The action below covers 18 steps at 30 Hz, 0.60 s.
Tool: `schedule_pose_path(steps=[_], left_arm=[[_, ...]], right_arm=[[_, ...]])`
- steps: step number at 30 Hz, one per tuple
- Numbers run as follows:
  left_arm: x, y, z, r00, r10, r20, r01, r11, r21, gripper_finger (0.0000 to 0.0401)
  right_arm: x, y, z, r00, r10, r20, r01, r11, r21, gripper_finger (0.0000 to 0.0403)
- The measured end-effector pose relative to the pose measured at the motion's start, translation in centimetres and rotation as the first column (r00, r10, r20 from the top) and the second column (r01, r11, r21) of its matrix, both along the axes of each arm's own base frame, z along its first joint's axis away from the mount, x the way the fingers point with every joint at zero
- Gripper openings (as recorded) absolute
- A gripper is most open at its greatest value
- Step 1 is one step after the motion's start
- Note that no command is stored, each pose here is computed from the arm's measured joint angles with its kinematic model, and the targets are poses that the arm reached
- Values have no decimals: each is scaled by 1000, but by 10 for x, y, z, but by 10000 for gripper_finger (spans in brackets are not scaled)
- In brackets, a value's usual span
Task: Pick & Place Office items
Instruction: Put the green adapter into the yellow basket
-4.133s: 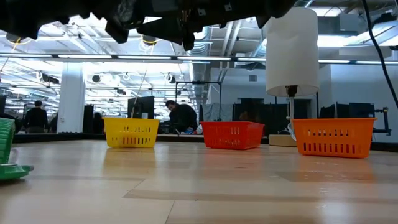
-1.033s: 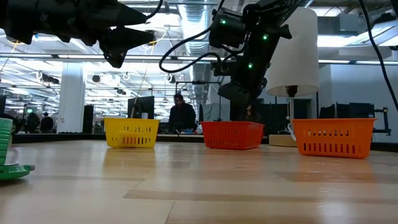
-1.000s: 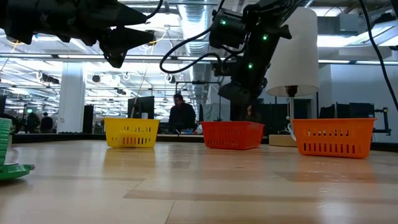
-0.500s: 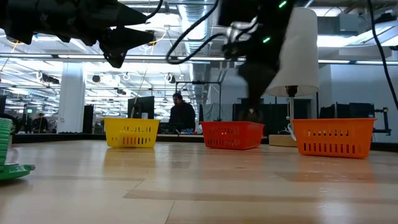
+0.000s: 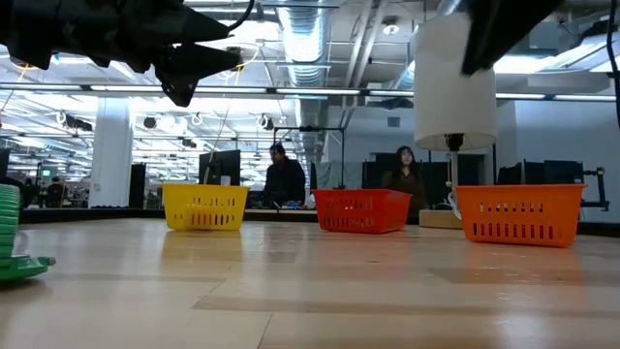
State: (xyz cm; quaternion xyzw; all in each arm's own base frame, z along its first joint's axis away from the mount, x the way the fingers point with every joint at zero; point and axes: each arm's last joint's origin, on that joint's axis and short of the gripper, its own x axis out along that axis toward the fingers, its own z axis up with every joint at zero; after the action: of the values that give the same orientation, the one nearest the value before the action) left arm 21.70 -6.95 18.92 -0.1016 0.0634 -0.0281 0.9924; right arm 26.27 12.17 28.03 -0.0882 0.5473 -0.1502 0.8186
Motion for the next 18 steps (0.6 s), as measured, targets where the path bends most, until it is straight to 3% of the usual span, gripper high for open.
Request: schedule_pose_path(steps=[4,7,9,13,15,18], left_arm=[[0,0,1,1000,0,6,0,1000,-2,170],[0,0,1,1000,0,9,0,1000,-2,170],[0,0,1,1000,0,9,0,1000,-2,170],[0,0,1,1000,0,13,0,1000,-4,170],[0,0,2,1000,0,23,0,1000,-8,170],[0,0,3,1000,0,30,0,1000,-11,170]], right_arm=[[-24,27,12,991,131,30,-133,989,59,207],[-42,48,10,969,245,44,-249,955,163,207],[-54,61,1,932,357,59,-360,899,251,207],[-79,76,-20,813,564,144,-570,721,395,207],[-88,72,-29,796,574,190,-596,693,406,207],[-92,62,-41,800,552,234,-597,695,401,207]])
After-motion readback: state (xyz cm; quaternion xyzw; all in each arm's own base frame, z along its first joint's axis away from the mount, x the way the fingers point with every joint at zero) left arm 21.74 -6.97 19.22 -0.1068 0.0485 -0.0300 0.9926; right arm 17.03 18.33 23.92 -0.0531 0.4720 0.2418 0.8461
